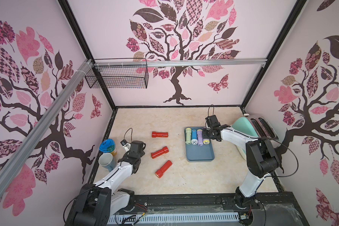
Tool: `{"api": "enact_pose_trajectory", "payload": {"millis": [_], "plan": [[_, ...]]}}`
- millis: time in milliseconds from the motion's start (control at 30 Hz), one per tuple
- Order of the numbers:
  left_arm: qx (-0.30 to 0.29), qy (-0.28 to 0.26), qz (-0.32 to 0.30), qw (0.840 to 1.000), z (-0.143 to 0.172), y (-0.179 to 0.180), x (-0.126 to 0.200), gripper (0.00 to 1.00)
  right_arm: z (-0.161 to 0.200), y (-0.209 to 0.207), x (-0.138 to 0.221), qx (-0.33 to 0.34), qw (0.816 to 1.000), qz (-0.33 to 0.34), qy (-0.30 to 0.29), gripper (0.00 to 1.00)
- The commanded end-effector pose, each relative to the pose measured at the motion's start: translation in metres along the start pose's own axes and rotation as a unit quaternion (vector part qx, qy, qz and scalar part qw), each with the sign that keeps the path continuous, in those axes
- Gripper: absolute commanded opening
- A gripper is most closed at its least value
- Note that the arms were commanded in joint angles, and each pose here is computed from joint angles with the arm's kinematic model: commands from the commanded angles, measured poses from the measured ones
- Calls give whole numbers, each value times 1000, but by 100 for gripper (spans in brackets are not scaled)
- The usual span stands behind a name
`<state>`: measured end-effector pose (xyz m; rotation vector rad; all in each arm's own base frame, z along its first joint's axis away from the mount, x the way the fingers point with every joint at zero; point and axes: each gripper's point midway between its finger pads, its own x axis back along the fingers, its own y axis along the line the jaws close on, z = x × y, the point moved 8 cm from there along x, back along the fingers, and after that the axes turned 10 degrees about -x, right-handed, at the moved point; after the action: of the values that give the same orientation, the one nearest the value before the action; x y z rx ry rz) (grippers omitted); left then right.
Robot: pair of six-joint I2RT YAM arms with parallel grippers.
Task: Put the flashlights into the storage boxes
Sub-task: Place the flashlight at the storage box.
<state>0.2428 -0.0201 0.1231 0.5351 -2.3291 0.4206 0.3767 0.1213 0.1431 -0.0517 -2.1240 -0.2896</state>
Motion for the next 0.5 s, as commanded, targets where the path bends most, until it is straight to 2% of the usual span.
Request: {"api": "enact_pose_trajectory", "payload": {"millis": [0,467], "plan": [[-5,0,-3,1000,3,3,-1,50,-6,3,-6,6,1000,11,-6,49],[-10,1,-5,1000,5,4,-2,50,-10,6,2,2,1000,-1,-8,49]]}}
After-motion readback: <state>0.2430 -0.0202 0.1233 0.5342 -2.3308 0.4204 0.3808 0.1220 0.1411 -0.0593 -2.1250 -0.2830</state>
